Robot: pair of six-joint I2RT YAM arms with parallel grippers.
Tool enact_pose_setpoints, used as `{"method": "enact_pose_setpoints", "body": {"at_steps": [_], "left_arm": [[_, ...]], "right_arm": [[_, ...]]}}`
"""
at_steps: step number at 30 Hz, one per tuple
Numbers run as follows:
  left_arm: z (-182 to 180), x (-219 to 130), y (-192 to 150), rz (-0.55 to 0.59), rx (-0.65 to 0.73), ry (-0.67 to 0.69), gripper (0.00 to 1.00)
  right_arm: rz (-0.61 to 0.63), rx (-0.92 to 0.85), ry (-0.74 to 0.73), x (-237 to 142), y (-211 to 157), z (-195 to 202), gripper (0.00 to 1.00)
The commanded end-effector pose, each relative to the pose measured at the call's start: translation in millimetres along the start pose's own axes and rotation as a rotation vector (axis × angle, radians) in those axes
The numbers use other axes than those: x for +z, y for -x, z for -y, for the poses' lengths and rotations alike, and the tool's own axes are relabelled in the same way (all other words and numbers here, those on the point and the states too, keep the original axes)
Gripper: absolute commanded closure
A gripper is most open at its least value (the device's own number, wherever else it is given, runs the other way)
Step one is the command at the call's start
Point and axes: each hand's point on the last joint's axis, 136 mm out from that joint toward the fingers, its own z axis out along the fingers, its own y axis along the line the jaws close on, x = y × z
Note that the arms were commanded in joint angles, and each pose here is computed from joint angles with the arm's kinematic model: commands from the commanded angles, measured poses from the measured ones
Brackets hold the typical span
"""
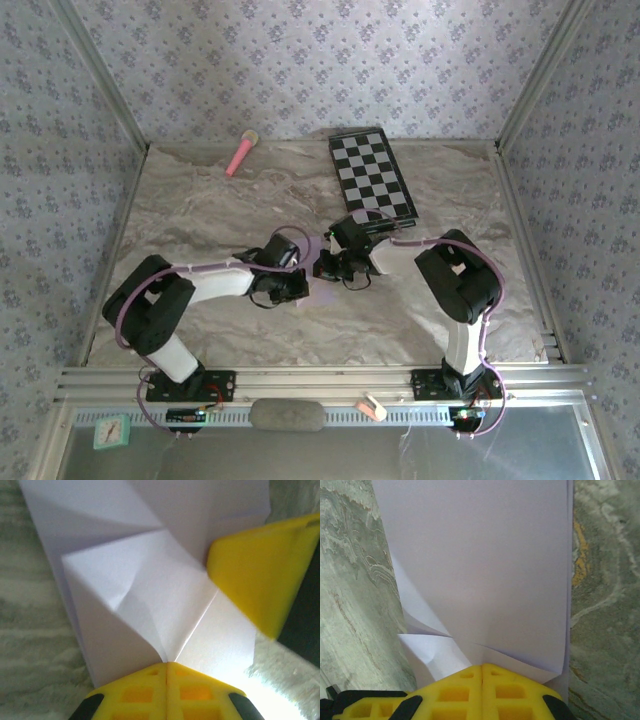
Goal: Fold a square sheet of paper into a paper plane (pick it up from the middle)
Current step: Fold the triangle a second time at the center of the table.
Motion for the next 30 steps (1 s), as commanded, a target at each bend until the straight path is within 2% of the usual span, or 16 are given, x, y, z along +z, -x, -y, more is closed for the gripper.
{"method": "enact_pose_setpoints", "body": {"at_steps": [1, 7, 12, 16, 21, 25, 30], "left_arm": [[-33.2, -4.3, -43.8, -0.146, 0.012, 0.081, 0.93], [-35.5, -19.4, -55.3, -0.162, 0.031, 0.077, 0.93], [-13.7, -40.8, -31.6, -0.065, 0.06, 0.051, 0.91], [15.2, -57.1, -0.5, 0.06, 0.02, -0.051, 0.81], [33.5, -62.3, 29.7, 0.157, -0.06, -0.148, 0.72], [42.0, -57.1, 45.7, 0.168, -0.098, -0.208, 0.72], [46.3, -45.4, 57.6, 0.16, -0.102, -0.229, 0.76]], "right_arm": [[-0.063, 0.068, -0.16, 9.0, -17.4, 49.9, 0.97], [-0.06, 0.058, -0.152, 6.8, -13.2, 45.5, 0.97], [-0.028, 0.034, -0.104, -6.9, -1.7, 22.4, 0.95], [0.039, 0.026, -0.065, -30.6, 9.4, -2.2, 0.86], [0.134, 0.122, -0.085, -54.6, 12.3, 0.7, 0.68], [0.189, 0.219, -0.079, -62.3, 10.1, 10.0, 0.59], [0.196, 0.261, -0.065, -58.9, 8.3, 11.7, 0.57]]}}
